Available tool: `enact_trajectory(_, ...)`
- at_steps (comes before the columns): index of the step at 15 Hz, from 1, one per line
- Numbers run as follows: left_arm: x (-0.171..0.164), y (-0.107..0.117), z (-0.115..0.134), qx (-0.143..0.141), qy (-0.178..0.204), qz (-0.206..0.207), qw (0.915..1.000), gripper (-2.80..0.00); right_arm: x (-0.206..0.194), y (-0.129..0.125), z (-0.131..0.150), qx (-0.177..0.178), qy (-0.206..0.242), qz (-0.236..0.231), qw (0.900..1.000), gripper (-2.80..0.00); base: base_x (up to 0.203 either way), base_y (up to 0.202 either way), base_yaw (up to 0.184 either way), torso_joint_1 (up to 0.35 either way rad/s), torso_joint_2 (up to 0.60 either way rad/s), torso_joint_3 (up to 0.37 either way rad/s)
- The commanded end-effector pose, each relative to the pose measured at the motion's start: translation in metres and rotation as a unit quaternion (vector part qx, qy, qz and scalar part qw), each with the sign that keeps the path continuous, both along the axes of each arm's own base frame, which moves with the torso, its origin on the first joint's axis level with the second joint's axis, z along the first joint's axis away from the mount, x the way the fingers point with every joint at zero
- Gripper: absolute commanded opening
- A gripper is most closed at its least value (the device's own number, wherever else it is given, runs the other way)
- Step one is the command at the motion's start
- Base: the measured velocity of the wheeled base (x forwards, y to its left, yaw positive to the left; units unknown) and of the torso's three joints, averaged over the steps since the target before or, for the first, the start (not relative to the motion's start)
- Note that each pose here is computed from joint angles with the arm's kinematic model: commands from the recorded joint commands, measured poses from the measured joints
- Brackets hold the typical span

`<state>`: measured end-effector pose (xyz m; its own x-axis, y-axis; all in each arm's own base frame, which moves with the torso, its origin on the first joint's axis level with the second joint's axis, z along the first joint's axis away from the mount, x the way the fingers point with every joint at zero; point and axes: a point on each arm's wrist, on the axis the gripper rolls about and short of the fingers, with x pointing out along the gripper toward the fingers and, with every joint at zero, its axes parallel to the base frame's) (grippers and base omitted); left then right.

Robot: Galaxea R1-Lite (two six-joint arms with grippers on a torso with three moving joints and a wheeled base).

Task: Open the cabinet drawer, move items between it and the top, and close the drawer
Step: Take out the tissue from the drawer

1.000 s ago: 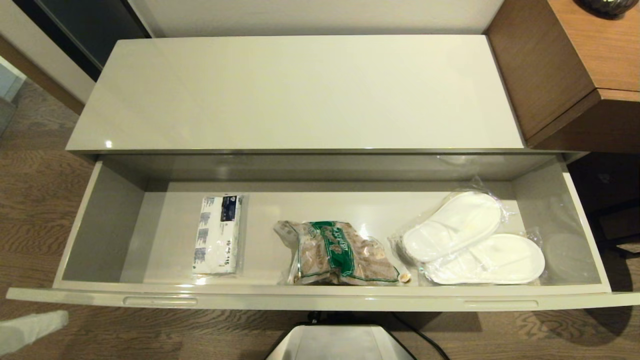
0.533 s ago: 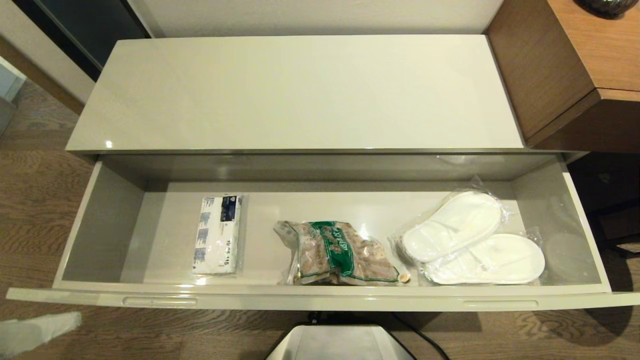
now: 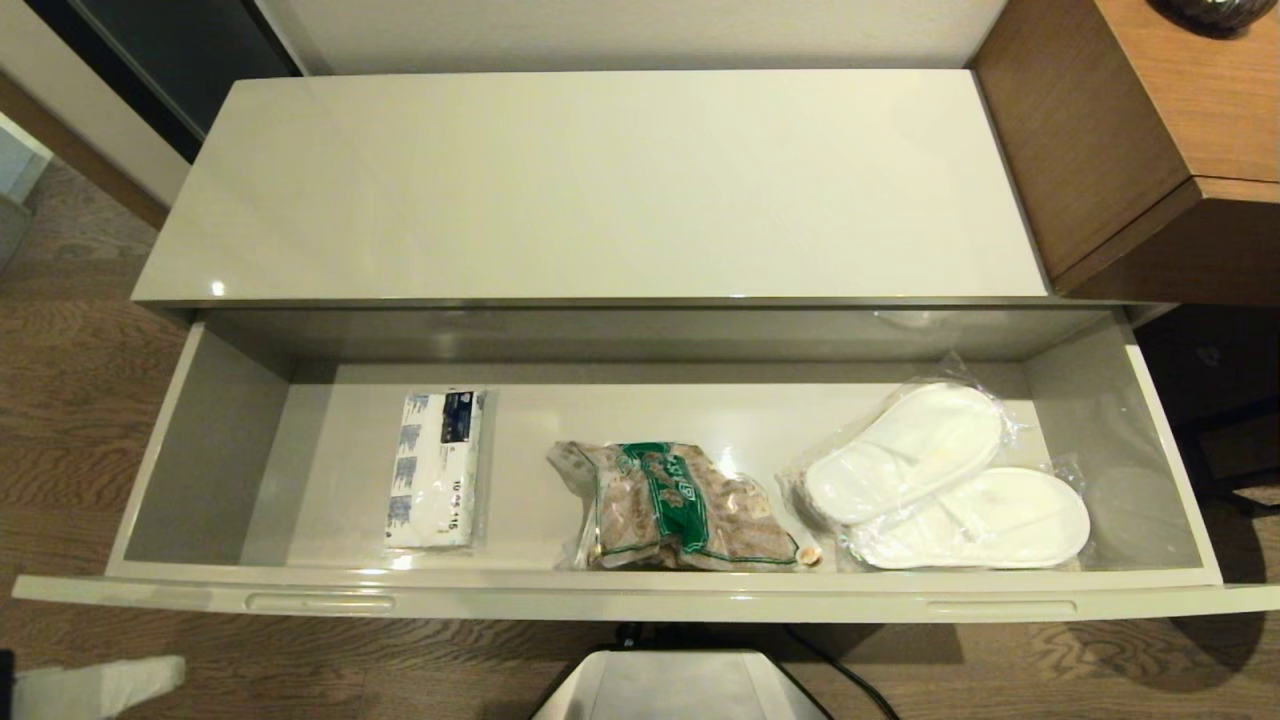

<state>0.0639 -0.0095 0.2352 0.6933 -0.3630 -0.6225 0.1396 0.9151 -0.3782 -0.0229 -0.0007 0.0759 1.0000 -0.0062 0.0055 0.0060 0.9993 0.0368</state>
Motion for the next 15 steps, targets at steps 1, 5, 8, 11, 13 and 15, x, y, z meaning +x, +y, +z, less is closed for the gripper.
enact_trajectory(1,0.008,-0.001,-0.001,-0.005,0.012,-0.004,0.9999,-2.8,-0.001,0.0,-0.001,0.0,-0.008,0.0,1.0,-2.8,0.0,0.0,0.0,0.0,0.0,0.0)
enact_trajectory(5,0.022,-0.003,-0.012,-0.039,0.06,-0.025,0.9972,-2.8,-0.001,0.0,-0.001,0.0,-0.008,0.0,1.0,-2.8,0.0,0.0,0.0,0.0,0.0,0.0)
enact_trajectory(8,0.022,-0.004,-0.017,-0.075,0.083,-0.032,0.9932,-2.8,-0.001,0.0,-0.001,0.0,-0.008,0.0,1.0,-2.8,0.0,0.0,0.0,0.0,0.0,0.0)
enact_trajectory(11,0.018,-0.004,-0.023,-0.078,0.09,-0.036,0.9922,-2.8,-0.001,0.0,-0.001,0.0,-0.008,0.0,1.0,-2.8,0.0,0.0,0.0,0.0,0.0,0.0)
enact_trajectory(13,0.017,-0.004,-0.022,-0.078,0.087,-0.036,0.9924,-2.8,-0.001,0.0,-0.001,0.0,-0.008,0.001,1.0,-2.8,0.0,0.0,0.0,0.0,0.0,0.0)
enact_trajectory(15,0.018,-0.004,-0.023,-0.08,0.09,-0.038,0.992,-2.8,-0.001,0.0,-0.001,0.0,-0.008,0.0,1.0,-2.8,0.0,0.0,0.0,0.0,0.0,0.0)
